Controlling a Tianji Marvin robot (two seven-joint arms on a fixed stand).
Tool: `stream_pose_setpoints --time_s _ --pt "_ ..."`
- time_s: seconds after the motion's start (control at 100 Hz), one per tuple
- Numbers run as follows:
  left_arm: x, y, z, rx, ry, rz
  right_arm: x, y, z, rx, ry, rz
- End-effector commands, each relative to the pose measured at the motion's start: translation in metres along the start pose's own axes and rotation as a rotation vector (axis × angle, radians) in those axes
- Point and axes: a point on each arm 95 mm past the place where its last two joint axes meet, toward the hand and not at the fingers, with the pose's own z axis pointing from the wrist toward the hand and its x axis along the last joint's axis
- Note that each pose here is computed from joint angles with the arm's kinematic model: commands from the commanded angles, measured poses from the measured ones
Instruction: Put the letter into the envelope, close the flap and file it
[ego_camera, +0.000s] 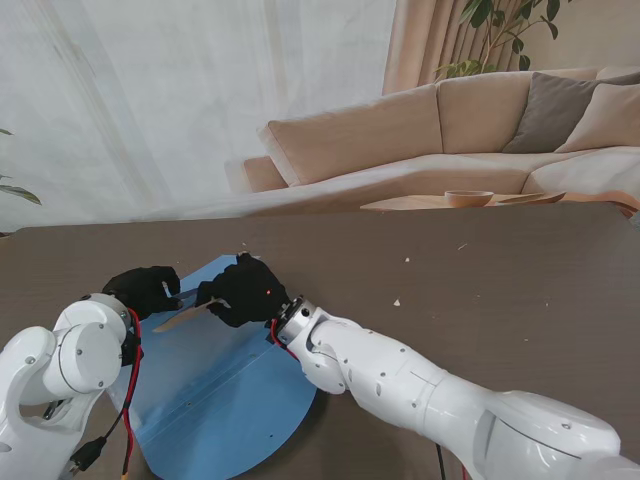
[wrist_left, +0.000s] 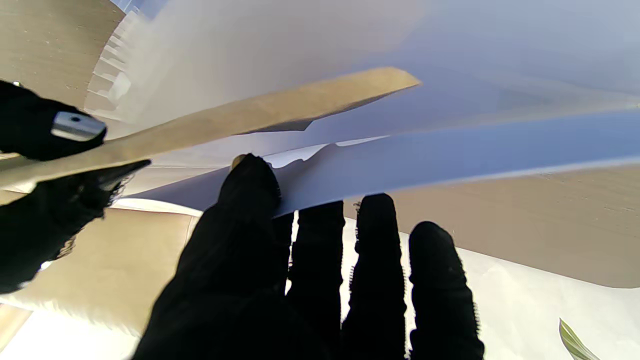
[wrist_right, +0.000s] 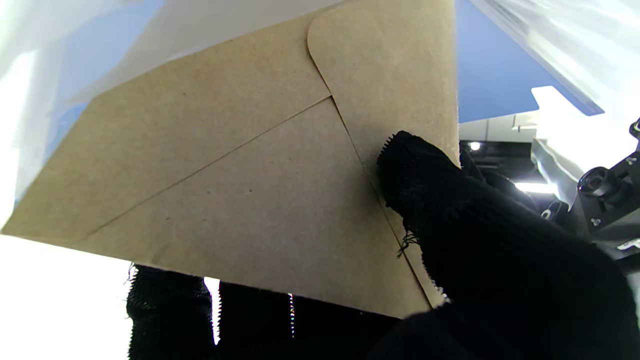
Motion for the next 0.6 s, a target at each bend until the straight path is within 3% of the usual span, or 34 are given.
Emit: stream_pose_setpoints --time_s 0.0,0.3,0.59 --pt "0.004 -0.001 -0.002 -0.01 0.014 -0.005 0.005 -0.002 0.007 0.024 0.012 0.008" --pt "0.004 -0.002 -0.002 -0.011 0.015 -0.007 0.006 0.007 0.002 0.087 -0.004 0.009" --pt "0.005 -0.001 -0.002 -0.013 0.013 -0.005 0.004 0.015 -0.003 0.066 -0.032 0.002"
